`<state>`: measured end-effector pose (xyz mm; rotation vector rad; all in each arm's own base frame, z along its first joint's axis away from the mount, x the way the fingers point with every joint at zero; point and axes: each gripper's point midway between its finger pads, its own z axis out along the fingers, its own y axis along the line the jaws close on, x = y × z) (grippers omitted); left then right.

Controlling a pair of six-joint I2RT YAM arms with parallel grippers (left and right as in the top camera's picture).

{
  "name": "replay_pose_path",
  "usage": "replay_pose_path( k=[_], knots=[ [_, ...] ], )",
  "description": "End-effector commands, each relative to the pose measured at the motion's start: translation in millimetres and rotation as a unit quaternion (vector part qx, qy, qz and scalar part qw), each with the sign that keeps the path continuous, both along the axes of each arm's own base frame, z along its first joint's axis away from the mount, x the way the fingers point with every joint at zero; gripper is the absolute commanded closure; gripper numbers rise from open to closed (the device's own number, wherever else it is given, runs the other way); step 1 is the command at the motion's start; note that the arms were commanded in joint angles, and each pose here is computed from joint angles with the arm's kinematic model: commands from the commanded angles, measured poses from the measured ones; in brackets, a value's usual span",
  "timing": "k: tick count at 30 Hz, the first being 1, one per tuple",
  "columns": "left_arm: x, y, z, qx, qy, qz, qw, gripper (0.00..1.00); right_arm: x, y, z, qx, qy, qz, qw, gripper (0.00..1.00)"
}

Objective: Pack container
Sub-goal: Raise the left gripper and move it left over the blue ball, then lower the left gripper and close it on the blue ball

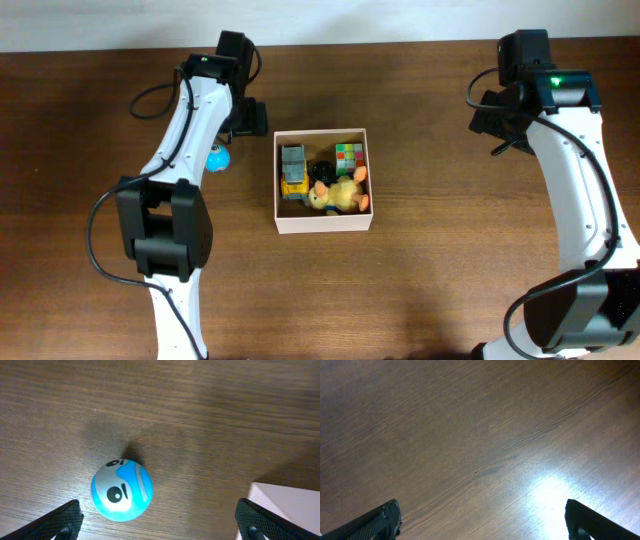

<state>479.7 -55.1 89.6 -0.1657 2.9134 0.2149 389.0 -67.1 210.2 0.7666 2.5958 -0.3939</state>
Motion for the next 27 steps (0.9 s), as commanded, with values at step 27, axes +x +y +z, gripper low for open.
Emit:
replay_pose_path(
  k=[27],
  knots=[
    [-32, 39, -85, -0.026, 0.149, 0.009, 0.989, 0.0, 0, -3, -1, -0.001, 0.0, -0.009, 1.0, 0.01]
  ],
)
